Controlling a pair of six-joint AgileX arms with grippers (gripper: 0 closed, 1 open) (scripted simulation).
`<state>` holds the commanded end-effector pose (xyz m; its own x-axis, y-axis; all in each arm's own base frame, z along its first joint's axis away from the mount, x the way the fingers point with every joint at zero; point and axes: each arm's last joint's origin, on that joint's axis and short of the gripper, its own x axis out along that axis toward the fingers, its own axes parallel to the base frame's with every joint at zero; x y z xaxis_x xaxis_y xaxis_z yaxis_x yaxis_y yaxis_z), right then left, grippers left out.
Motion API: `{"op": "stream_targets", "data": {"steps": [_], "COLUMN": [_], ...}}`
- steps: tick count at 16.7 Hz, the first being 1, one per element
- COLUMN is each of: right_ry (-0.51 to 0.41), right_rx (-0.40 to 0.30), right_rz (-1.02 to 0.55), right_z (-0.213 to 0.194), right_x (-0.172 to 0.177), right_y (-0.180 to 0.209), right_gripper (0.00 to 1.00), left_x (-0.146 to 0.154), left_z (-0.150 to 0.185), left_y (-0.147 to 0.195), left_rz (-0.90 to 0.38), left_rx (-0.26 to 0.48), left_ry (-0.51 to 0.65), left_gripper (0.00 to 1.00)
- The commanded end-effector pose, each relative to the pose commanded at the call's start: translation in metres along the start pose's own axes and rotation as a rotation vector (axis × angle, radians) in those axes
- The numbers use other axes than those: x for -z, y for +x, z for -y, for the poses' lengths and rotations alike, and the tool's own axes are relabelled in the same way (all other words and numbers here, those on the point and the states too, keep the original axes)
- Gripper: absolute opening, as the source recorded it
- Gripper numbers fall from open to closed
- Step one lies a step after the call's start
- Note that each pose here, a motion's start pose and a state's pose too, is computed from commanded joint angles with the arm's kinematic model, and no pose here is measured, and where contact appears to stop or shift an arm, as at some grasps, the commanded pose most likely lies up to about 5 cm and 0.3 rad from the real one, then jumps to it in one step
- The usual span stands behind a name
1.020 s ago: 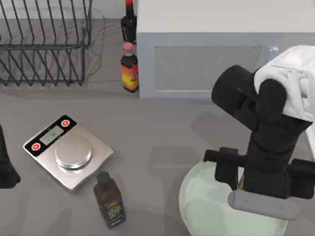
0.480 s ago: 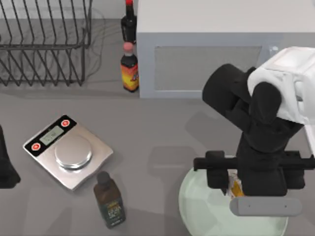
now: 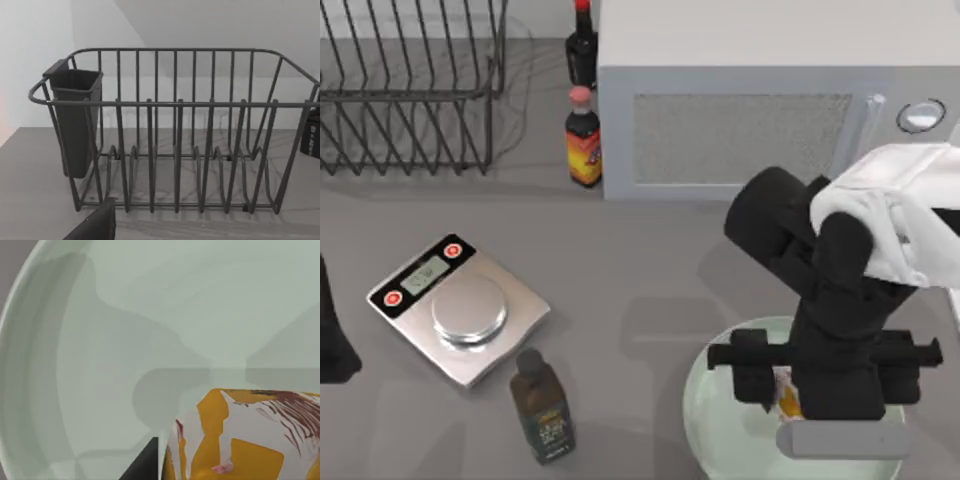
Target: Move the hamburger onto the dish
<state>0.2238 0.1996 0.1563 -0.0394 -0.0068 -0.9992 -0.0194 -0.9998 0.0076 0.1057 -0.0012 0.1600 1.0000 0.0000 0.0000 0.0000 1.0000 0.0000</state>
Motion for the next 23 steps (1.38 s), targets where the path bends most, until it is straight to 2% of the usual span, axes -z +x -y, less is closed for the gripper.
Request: {"op": "stream_targets", "data": {"steps": [5, 18, 23], "right_ry": [-0.002, -0.002, -0.002], "right_rx": [-0.001, -0.001, -0.001], "right_rz": [0.0, 0.0, 0.0], "right_z": [-0.0001, -0.0001, -0.0001], "right_x": [-0.0002, -0.0002, -0.0002], "right_y": [0.0059, 0.0059, 0.0059], "right_gripper": [0.0, 0.98, 1.0], "left_x": [0.0, 0.0, 0.0], "left_z": [0.0, 0.0, 0.0], "left_y": [0.0, 0.0, 0.0], "left_rz": [0.0, 0.0, 0.0], "left_rx": [0.0, 0.0, 0.0], "left_ry": [0.0, 0.0, 0.0], "left_gripper": [1.0, 1.0, 1.0]}}
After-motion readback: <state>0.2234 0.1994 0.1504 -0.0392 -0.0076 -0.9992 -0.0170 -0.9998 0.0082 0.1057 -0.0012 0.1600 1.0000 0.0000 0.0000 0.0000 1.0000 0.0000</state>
